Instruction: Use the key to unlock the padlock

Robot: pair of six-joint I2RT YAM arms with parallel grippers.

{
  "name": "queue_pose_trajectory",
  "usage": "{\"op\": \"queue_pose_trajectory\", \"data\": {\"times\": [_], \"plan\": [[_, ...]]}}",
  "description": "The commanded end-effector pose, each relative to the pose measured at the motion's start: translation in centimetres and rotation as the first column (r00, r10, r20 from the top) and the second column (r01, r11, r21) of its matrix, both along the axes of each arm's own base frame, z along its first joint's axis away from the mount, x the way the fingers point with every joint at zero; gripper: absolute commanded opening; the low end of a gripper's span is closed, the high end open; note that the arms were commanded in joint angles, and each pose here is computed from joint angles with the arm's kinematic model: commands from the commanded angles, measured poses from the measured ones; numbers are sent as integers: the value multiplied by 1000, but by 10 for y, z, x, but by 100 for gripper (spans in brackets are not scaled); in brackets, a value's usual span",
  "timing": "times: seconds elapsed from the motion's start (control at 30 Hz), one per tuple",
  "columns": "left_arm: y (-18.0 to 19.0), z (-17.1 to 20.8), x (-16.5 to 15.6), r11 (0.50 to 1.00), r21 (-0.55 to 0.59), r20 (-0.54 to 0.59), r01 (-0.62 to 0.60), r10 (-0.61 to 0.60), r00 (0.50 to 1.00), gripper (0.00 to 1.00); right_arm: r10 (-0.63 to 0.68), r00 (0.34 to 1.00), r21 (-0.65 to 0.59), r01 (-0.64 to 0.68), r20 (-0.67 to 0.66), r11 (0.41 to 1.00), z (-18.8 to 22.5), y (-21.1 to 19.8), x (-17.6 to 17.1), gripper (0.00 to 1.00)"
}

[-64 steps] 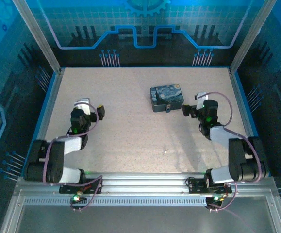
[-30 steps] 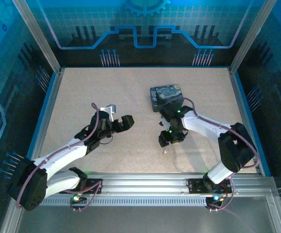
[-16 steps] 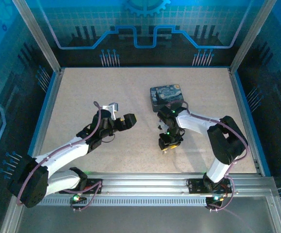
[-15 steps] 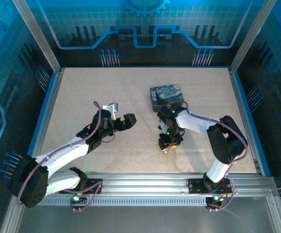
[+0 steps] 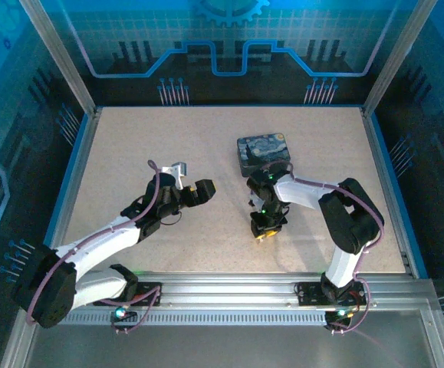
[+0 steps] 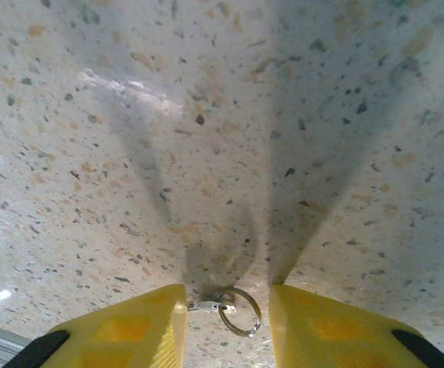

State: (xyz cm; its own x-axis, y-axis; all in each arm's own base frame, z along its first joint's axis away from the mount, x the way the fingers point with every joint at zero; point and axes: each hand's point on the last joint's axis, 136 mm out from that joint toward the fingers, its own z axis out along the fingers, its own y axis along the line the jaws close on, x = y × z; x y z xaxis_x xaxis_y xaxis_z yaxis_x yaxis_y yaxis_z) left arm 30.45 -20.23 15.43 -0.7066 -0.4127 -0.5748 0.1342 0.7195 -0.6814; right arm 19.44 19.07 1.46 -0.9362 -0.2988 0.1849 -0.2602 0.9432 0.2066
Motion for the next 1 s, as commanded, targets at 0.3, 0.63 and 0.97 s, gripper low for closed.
{"op": "queue_pose_trajectory", "data": {"times": [0.3, 0.63, 0.97], "plan": [[1, 11, 3, 1000, 2, 16, -23, 23, 1000, 99, -15, 995, -13, 13, -96, 1000, -12, -4, -22, 16], [2, 25, 4, 999, -16, 36, -35, 36, 999, 99, -154, 988, 155, 154, -14, 976, 7, 11, -2, 0], [-9, 55, 7, 992, -129, 59, -14, 22, 998, 99, -595, 800, 600, 442, 72, 667, 90, 34, 66, 0]]}}
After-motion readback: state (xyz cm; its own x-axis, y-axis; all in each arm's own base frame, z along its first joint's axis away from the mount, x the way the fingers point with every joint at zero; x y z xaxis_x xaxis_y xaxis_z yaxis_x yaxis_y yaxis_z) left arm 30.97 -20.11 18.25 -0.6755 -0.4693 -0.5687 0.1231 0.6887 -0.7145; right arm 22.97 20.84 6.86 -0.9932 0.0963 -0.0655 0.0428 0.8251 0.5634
